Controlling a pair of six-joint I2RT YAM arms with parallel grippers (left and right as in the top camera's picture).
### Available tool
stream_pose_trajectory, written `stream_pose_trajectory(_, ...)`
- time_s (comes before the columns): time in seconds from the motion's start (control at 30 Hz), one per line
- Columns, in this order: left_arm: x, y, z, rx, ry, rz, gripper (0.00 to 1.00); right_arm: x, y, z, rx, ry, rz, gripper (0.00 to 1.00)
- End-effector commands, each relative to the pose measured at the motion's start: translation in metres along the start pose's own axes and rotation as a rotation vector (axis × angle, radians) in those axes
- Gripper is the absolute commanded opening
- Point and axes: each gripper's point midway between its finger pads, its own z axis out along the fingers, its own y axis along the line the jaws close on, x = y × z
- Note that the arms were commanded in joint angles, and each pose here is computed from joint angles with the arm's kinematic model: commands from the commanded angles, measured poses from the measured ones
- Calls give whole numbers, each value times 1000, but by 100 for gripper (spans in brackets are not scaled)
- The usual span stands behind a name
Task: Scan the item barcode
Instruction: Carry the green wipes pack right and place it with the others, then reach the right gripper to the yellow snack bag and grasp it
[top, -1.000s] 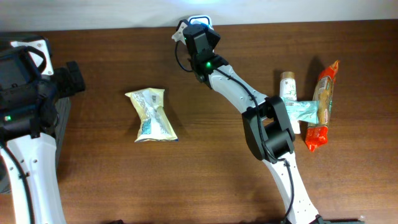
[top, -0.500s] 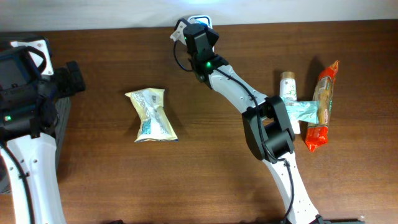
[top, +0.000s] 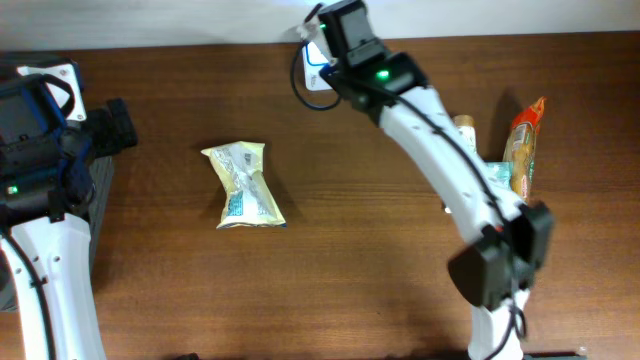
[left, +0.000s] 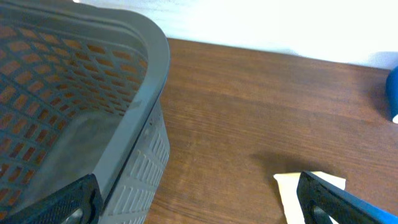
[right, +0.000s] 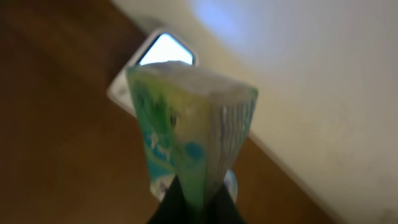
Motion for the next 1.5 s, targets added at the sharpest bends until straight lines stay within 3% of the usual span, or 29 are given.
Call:
stream_pose_trajectory(0.0, -7, 0, -7, 5, -26, -12, 99, 43, -11, -28, -73, 142, 348, 4)
stream_pose_trajectory(0.17, -7, 0, -7, 5, -26, -12, 99, 164, -36, -42, -43, 578, 534, 4)
stream_pose_trajectory(0.4, -7, 0, -7, 5, -26, -12, 99, 294, -64, -36, 60, 910, 820, 4)
stream_pose_trajectory(0.43, -7, 0, -7, 5, -26, -12, 99, 306, -64, -34, 65, 931, 835, 8)
stream_pose_trajectory(0.5, -7, 0, -7, 5, -26, -12, 99, 325, -64, -29, 73, 958, 860, 31)
stream_pose_trajectory(0.53, -7, 0, -7, 5, -26, -12, 99, 329, -65, -30, 75, 965, 868, 50)
stream_pose_trajectory(0.57, -7, 0, -7, 5, -26, -12, 99, 330, -67, -29, 76, 962, 875, 60)
stream_pose_trajectory(0.7, -7, 0, -7, 5, -26, -12, 99, 304, -70, -26, -24, 876, 909, 68)
stream_pose_trajectory(0.83, -7, 0, -7, 5, -26, -12, 99, 202, -40, -31, -484, 557, 878, 68)
stream_pose_trajectory(0.93, -7, 0, -7, 5, -26, -12, 99, 132, -1, -32, -724, 350, 824, 68)
stream_pose_trajectory(1.03, -7, 0, -7, 5, -26, -12, 99, 101, 42, -30, -803, 322, 751, 68)
stream_pose_trajectory(1.23, -7, 0, -7, 5, -26, -12, 99, 49, 178, -16, -958, 285, 503, 67)
stream_pose_trajectory(1.33, -7, 0, -7, 5, -26, -12, 99, 26, 253, -13, -1021, 221, 387, 56)
stream_pose_trajectory(1.47, -7, 0, -7, 5, -26, -12, 99, 9, 303, -15, -1066, 156, 330, 58)
